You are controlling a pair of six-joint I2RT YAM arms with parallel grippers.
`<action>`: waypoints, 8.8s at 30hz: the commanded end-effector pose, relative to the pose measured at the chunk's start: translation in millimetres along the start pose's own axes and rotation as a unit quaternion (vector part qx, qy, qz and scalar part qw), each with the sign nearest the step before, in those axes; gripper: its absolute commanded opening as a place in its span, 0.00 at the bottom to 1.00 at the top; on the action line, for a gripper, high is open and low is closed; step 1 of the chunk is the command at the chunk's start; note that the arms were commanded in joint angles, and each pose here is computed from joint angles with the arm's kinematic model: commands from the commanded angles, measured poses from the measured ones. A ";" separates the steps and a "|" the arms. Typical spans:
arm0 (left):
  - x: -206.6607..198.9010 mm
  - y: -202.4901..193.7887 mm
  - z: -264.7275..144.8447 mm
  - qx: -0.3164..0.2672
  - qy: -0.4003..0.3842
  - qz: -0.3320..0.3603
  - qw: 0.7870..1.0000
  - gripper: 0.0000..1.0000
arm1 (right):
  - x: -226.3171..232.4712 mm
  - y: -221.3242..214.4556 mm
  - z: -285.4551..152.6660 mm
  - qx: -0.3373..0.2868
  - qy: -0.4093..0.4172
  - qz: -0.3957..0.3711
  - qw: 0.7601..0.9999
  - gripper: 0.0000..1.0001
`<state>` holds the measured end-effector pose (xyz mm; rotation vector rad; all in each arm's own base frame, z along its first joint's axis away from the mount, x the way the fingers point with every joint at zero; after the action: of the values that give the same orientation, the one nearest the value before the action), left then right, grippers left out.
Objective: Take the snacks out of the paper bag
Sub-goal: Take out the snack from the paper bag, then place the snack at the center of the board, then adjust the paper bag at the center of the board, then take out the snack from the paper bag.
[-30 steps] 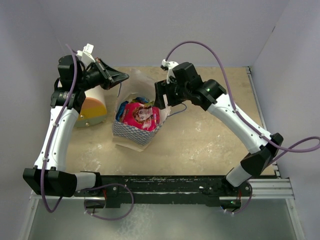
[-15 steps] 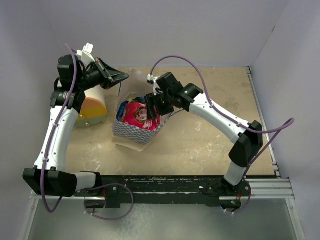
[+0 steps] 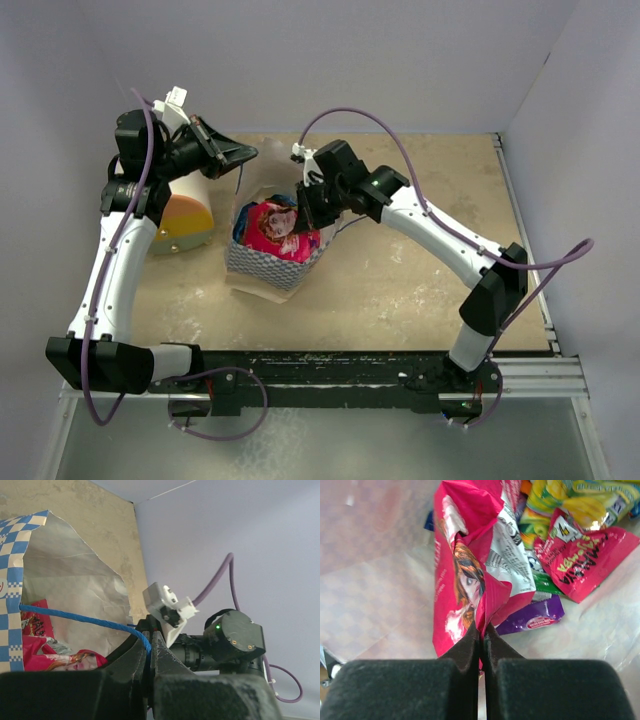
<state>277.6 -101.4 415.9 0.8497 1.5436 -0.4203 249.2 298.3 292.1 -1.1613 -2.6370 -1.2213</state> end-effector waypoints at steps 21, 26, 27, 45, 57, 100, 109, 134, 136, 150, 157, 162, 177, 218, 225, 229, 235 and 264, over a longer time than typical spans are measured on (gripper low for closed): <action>-41.2 -16.6 -33.8 -0.016 -0.038 0.060 0.997 0.00 | 35.8 115.1 -202.8 -0.377 -0.001 0.029 0.926 0.00; -39.7 -18.2 -34.9 -0.012 -0.034 0.059 0.998 0.00 | 18.8 124.0 -252.4 -0.451 -0.048 0.061 0.889 0.00; -39.7 -18.8 -35.5 -0.011 -0.033 0.059 0.998 0.00 | 15.0 124.0 -258.7 -0.462 -0.070 0.070 0.881 0.00; -41.0 -16.4 -35.3 0.008 -0.013 0.091 0.996 0.00 | -125.7 52.4 -216.5 -0.379 -0.342 0.222 0.831 0.00; -42.8 -9.5 -27.2 0.027 -0.017 0.105 0.994 0.00 | -261.7 44.2 -169.1 -0.385 -0.335 0.326 0.795 0.00; -38.0 -9.1 -23.4 0.031 -0.011 0.080 0.996 0.00 | -244.3 -246.5 -110.8 -0.060 -0.465 0.575 0.670 0.52; -41.0 -8.2 -23.6 0.029 -0.015 0.083 0.996 0.00 | -231.9 -175.0 -169.9 -0.143 -0.434 0.397 0.795 0.83; -57.4 15.9 -8.0 -0.012 -0.033 0.117 0.993 0.00 | -73.7 -24.7 -125.3 -0.113 0.113 0.239 0.958 0.55; -62.6 22.7 -2.8 -0.022 -0.042 0.117 0.992 0.00 | -72.3 -21.7 -125.8 -0.114 0.127 0.241 0.955 0.41; -109.6 74.0 31.4 -0.032 -0.105 0.200 0.974 0.00 | -76.5 -30.8 -109.2 -0.095 0.109 0.227 0.963 0.07; -110.6 88.0 30.7 -0.038 -0.113 0.241 0.963 0.00 | -67.3 -62.0 -99.3 -0.043 0.115 0.210 0.970 0.08; -92.1 58.2 38.2 0.015 -0.130 0.217 0.967 0.00 | -71.2 -94.1 -86.5 0.003 0.103 0.219 0.970 0.10; -66.4 -92.5 37.0 0.131 -0.084 0.179 0.971 0.00 | -63.9 -177.7 -76.3 0.051 0.078 0.243 0.965 0.14; -72.8 -125.3 -2.9 0.067 -0.095 0.300 0.947 0.00 | -27.9 -67.8 -62.7 -0.310 -0.036 -0.219 0.925 0.74; -54.7 -131.0 6.1 0.097 -0.108 0.331 0.932 0.00 | -50.5 -88.7 -11.5 -0.236 -0.072 -0.226 0.942 0.72; -45.4 -135.6 9.1 0.113 -0.119 0.334 0.928 0.00 | -57.6 -96.8 -8.8 -0.266 -0.121 -0.190 0.937 0.73; -40.0 -137.4 10.0 0.122 -0.120 0.341 0.924 0.00 | -62.2 -105.6 -7.1 -0.297 -0.146 -0.172 0.928 0.73; -67.4 -121.9 11.3 0.085 -0.119 0.398 0.906 0.00 | -62.1 -42.5 26.3 -0.030 -0.068 -0.738 0.671 0.68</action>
<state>206.0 -212.5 420.9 1.4690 0.9969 -0.0805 259.8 257.0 208.0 1.1600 -3.3414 -1.2478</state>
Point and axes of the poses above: each gripper's point midway between its finger pads, its own z axis out along the fingers, its own x axis along the line the jaws close on, y = z × x, the point moved 9 cm from there along -z, back along the fingers, and after that the axes turned 12 degrees about -z, right-handed, at the moved point
